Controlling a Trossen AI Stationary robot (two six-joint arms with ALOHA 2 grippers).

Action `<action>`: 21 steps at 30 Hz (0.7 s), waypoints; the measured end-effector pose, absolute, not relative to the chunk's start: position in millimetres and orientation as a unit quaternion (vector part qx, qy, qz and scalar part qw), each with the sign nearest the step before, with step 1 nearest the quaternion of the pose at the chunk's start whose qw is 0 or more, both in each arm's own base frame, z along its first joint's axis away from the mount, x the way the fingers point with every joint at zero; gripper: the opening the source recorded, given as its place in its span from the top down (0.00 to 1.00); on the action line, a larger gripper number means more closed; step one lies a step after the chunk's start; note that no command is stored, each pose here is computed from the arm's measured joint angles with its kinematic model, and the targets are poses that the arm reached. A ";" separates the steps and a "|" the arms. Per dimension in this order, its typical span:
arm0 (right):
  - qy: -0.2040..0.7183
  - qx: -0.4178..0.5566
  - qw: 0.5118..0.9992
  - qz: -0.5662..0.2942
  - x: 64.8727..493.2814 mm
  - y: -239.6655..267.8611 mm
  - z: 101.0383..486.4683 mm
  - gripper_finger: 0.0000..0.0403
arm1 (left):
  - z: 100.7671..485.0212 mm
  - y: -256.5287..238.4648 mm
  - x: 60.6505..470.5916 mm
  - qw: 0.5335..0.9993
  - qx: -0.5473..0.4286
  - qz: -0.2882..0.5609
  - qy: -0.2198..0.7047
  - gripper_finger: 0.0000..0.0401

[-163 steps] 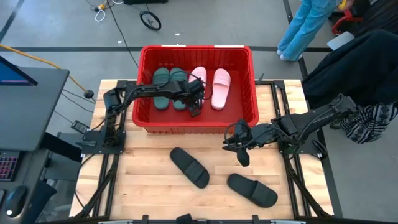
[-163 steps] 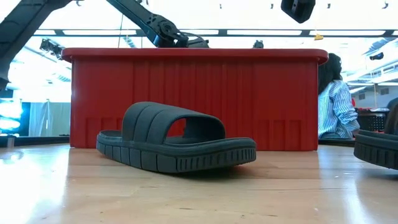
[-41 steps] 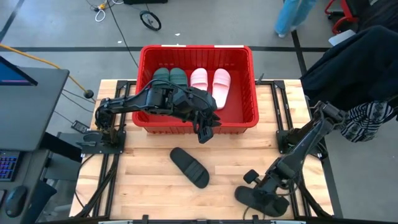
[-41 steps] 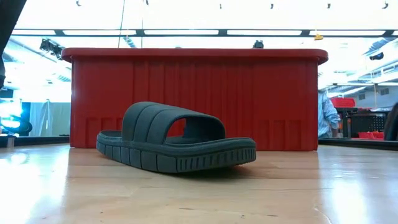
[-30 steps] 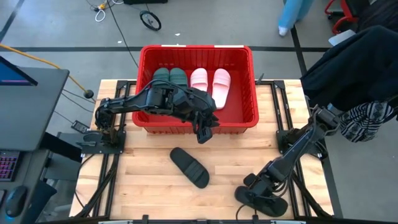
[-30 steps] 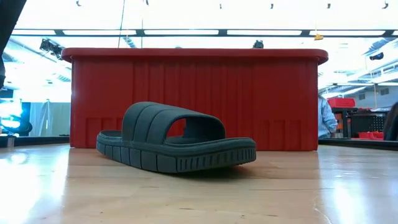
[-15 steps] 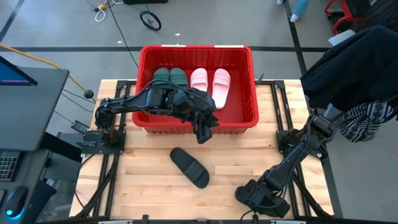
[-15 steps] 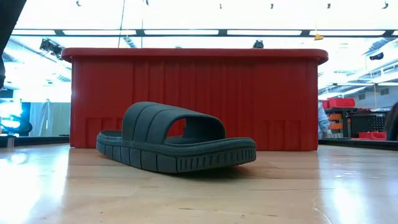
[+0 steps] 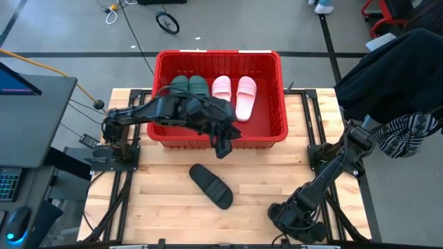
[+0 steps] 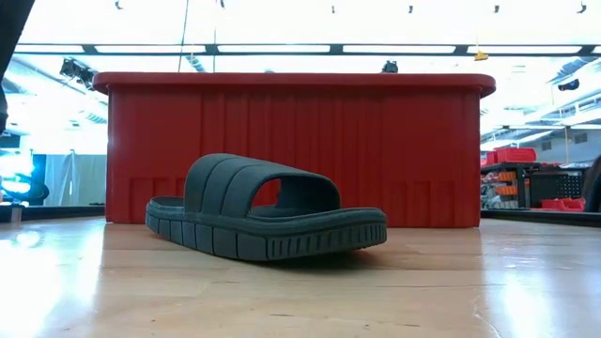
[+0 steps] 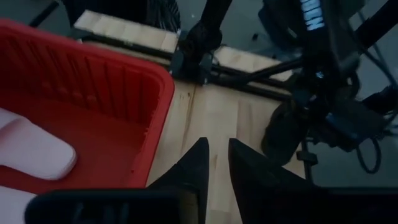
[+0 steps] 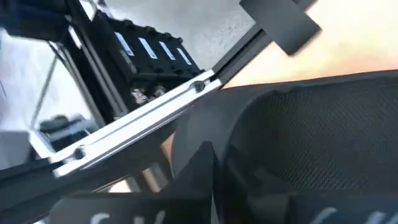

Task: Pick and place slides into bin
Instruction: Put the right black slipper into the red bin

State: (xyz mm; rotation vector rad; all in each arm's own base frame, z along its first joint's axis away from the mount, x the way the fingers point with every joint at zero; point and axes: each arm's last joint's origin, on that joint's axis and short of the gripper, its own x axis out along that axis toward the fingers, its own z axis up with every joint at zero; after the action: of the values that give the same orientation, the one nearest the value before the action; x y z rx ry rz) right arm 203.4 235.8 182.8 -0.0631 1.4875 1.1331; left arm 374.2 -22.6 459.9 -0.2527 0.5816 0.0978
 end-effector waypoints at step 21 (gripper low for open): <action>0.027 0.054 0.971 -0.231 191.8 38.3 498.3 0.97 | 563.3 -2.8 255.9 0.991 -0.032 0.117 0.064 0.96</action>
State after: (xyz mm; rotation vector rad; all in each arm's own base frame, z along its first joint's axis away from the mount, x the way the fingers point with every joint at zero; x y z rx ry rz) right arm 191.8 38.3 498.3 0.1089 0.0538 -0.4669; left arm 255.9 -2.8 563.3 -0.0635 0.1277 0.2350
